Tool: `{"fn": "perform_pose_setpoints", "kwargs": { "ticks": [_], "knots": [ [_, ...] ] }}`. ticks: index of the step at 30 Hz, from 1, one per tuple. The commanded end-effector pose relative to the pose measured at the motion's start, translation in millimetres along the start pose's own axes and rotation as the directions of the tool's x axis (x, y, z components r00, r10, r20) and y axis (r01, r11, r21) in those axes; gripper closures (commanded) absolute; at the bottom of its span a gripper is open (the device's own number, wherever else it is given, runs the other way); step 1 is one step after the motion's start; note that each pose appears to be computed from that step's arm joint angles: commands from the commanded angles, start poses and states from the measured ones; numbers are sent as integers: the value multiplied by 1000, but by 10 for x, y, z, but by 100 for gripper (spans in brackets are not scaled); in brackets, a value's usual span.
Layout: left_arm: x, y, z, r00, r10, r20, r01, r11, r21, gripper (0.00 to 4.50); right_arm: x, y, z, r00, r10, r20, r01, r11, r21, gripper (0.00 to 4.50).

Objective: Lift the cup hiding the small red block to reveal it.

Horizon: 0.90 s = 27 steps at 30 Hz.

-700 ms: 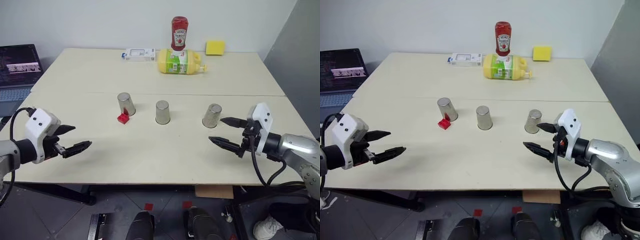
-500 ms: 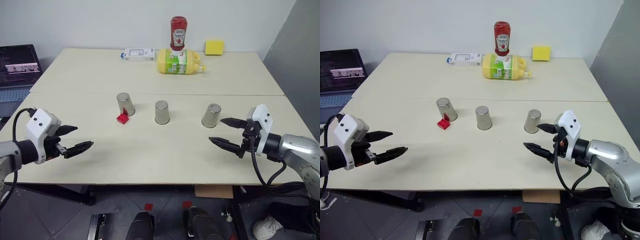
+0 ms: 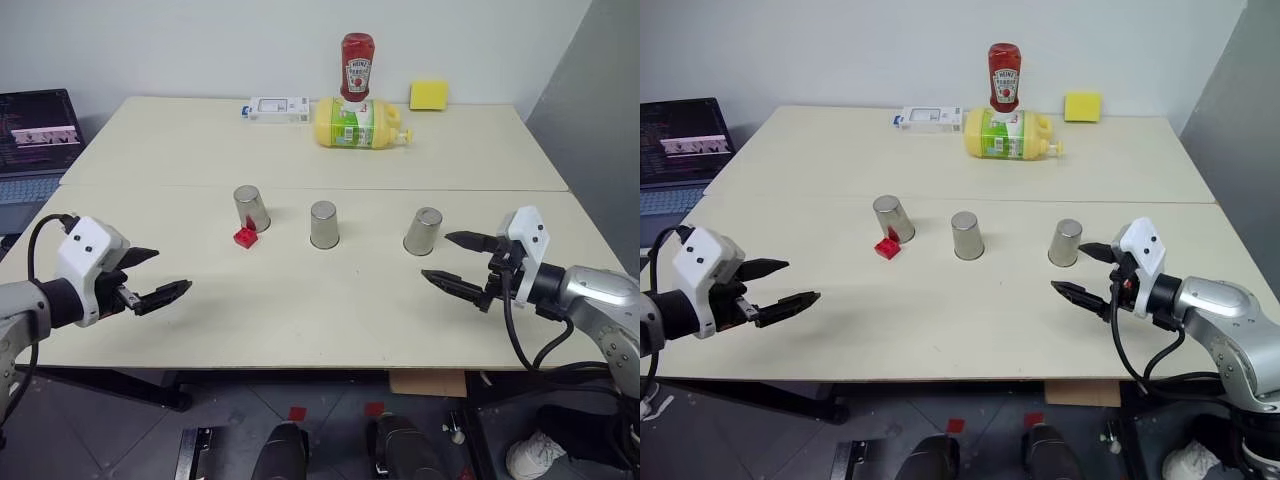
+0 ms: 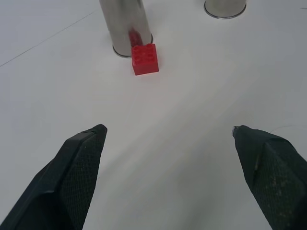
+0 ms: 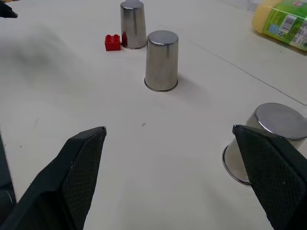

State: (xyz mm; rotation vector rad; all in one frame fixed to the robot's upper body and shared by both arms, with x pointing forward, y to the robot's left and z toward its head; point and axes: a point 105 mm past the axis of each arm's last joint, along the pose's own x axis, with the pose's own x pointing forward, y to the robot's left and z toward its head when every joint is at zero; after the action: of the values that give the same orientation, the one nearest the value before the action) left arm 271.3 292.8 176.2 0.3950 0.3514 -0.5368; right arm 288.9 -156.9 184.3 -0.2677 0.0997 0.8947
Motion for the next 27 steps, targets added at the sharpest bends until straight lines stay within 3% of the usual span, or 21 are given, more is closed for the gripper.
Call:
{"fn": "perform_pose_setpoints", "kwargs": {
  "ticks": [1, 16, 27],
  "knots": [
    [-24, -23, 110, 1000, 8, 31, -9, 1000, 23, 4, -18, -28, 134, 999, -9, 36, 11, 998, -55, 0],
    [-21, -76, 222, 997, -40, 73, 36, 998, 46, 4, -172, -44, 61, 997, -62, 38, 62, 998, 13, 0],
    [68, -93, 233, 994, -66, 86, 63, 997, 44, 4, -192, -55, 87, 997, -68, 40, 69, 997, -26, 0]
  ]
}}
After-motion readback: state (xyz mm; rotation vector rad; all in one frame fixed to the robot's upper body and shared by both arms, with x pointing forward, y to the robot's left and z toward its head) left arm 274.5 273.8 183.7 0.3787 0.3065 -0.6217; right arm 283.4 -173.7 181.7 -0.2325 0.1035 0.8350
